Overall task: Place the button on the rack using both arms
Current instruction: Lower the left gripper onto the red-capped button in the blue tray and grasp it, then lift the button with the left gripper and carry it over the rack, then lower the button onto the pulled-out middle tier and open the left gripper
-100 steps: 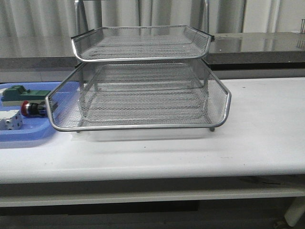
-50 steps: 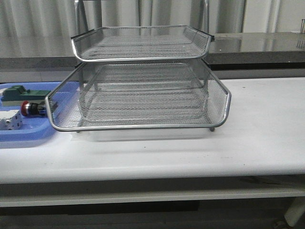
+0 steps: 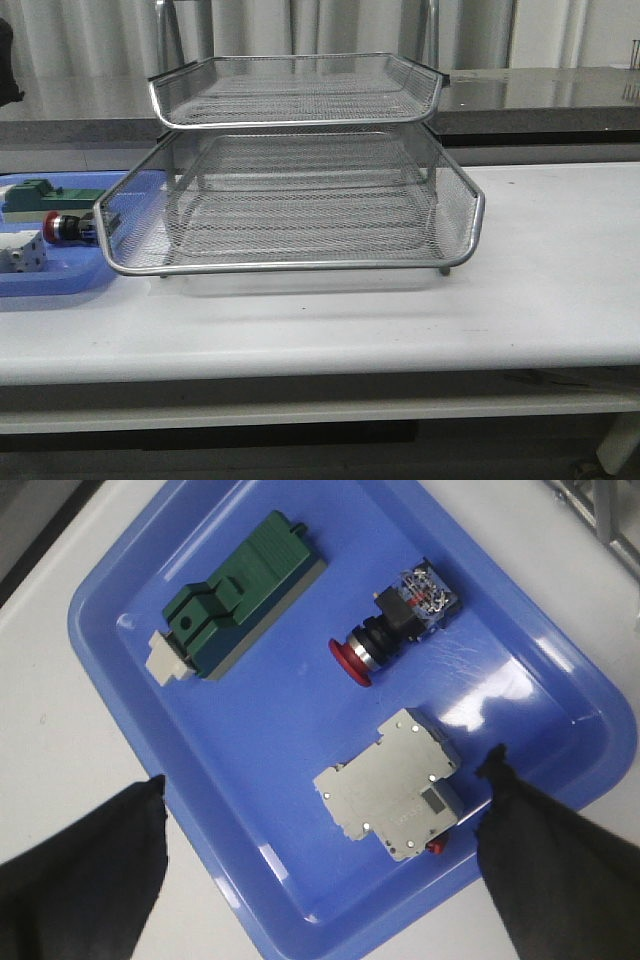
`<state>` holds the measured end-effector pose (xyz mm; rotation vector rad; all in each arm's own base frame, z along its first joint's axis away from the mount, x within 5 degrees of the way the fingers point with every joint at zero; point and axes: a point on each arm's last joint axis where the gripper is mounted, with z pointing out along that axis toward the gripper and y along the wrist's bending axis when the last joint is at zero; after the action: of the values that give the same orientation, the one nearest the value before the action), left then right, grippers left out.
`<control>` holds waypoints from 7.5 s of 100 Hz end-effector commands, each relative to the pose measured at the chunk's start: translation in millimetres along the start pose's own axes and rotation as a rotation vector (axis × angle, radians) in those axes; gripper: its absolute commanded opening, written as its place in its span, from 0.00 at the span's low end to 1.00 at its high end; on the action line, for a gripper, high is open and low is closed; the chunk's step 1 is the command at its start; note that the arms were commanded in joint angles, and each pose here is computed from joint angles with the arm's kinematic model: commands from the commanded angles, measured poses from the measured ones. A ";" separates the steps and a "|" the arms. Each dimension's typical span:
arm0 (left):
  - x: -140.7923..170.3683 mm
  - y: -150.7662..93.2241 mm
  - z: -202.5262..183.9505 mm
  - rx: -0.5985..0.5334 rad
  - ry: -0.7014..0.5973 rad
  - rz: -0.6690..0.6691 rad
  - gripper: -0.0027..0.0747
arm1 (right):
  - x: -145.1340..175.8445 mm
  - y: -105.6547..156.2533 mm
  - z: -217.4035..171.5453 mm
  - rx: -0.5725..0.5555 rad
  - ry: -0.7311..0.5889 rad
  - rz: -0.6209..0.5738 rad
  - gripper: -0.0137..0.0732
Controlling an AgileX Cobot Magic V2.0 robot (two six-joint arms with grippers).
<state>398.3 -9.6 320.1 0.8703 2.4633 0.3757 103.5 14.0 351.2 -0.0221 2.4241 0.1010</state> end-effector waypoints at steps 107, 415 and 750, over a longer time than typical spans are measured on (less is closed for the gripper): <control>-36.1 8.9 109.2 0.009 0.012 0.263 0.82 | -10.3 0.6 -8.9 -0.004 -0.084 -0.008 0.08; -59.1 10.0 89.1 0.020 -0.019 0.307 0.01 | -10.3 0.6 -8.9 -0.004 -0.084 -0.008 0.08; -115.8 -220.6 -19.5 0.557 -0.144 0.617 0.62 | -10.3 0.6 -8.9 -0.004 -0.084 -0.008 0.08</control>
<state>362.1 -252.2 256.5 1.8768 2.1985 -0.1704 103.5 14.0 351.2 -0.0204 2.4241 0.1017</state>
